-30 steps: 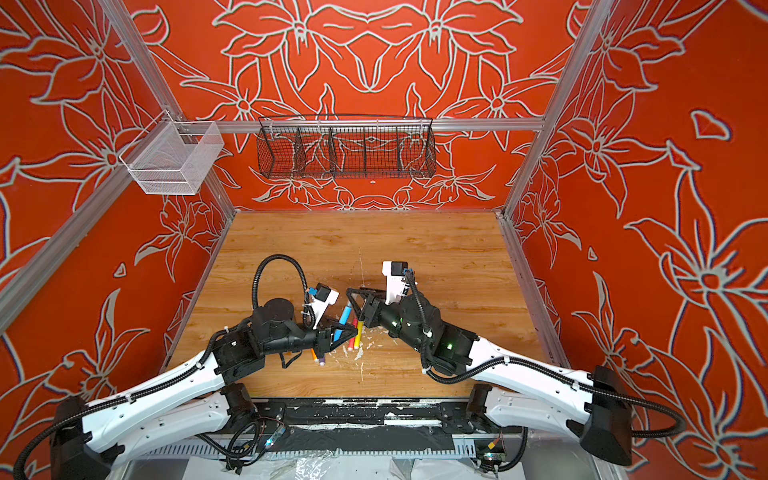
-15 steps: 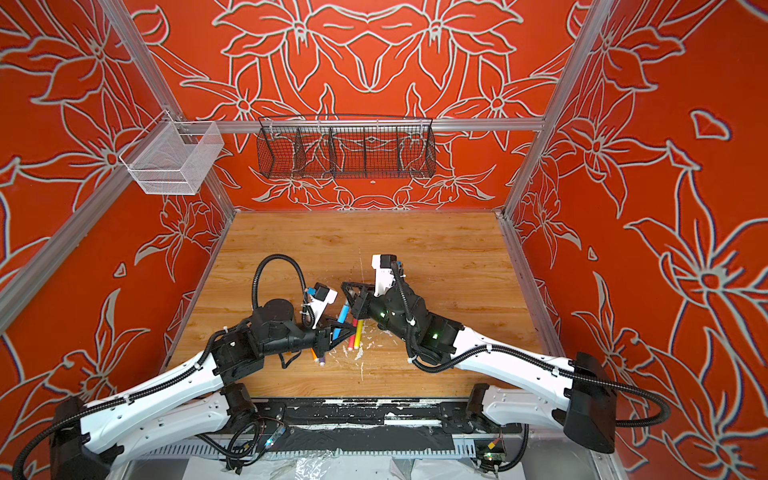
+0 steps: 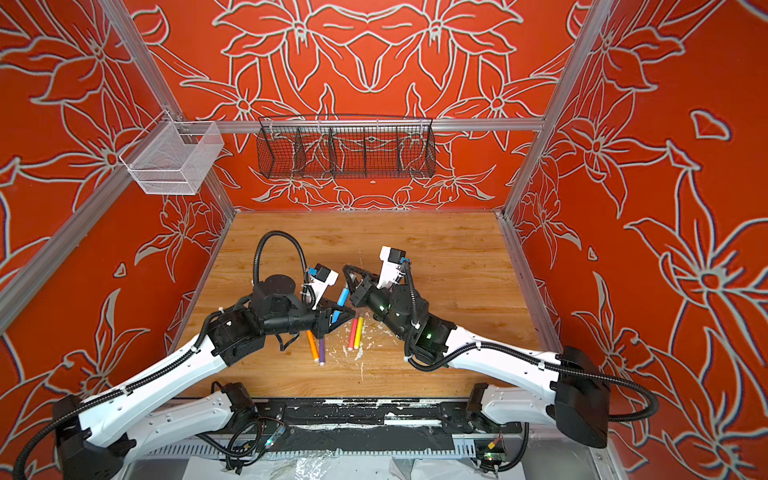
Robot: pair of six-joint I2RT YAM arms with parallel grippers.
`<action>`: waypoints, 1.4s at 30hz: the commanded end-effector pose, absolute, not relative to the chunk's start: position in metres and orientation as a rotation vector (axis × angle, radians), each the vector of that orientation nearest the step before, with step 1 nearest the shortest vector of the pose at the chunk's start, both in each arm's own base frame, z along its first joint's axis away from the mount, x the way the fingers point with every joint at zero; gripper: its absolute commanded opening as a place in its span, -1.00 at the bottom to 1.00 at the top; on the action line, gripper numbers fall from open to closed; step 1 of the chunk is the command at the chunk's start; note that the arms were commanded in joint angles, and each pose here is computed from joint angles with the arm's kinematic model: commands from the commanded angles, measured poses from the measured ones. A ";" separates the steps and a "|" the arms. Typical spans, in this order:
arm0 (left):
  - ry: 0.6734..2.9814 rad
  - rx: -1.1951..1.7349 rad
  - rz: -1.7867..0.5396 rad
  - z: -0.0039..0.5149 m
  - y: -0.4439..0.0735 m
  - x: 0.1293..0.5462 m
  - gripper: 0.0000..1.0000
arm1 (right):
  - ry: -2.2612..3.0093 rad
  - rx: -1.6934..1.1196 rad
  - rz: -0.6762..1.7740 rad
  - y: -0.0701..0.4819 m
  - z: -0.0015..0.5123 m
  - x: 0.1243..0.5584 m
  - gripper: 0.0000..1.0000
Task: Insert the pens into the pen caps
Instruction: 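Open and withdraw the right gripper while the left gripper lowers the capped marker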
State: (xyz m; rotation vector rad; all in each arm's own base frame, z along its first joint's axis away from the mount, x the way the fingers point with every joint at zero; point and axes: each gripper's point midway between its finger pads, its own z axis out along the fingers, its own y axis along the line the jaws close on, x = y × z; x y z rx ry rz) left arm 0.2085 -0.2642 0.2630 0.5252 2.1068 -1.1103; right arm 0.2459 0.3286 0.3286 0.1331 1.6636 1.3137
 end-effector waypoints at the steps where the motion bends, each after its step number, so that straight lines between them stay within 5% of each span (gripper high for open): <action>1: 1.763 0.244 -1.085 0.367 -0.238 0.282 -1.00 | 1.949 -0.231 1.367 0.372 0.251 0.179 -1.00; 11: 1.744 0.165 -0.929 0.371 -0.211 0.314 -1.00 | 1.932 -0.341 1.477 0.401 0.250 0.157 -1.00; 16: 1.844 0.133 -0.815 0.332 -0.196 0.308 -1.00 | 1.970 -0.248 1.298 0.372 0.260 0.177 -0.98; 20: 2.016 0.072 -0.649 0.261 -0.185 0.283 -1.00 | 1.949 -0.175 1.070 0.319 0.286 0.197 -0.44; 23: 2.171 0.016 -0.572 0.200 -0.182 0.262 -1.00 | 1.924 -0.126 0.941 0.277 0.300 0.203 -0.22; 30: 2.387 -0.014 -0.535 0.119 -0.196 0.234 -1.00 | 2.031 -0.117 0.639 0.209 0.274 0.196 -0.12; 42: 2.524 0.019 -0.415 0.063 -0.228 0.242 -1.00 | 2.127 0.080 0.181 0.107 0.203 0.211 0.10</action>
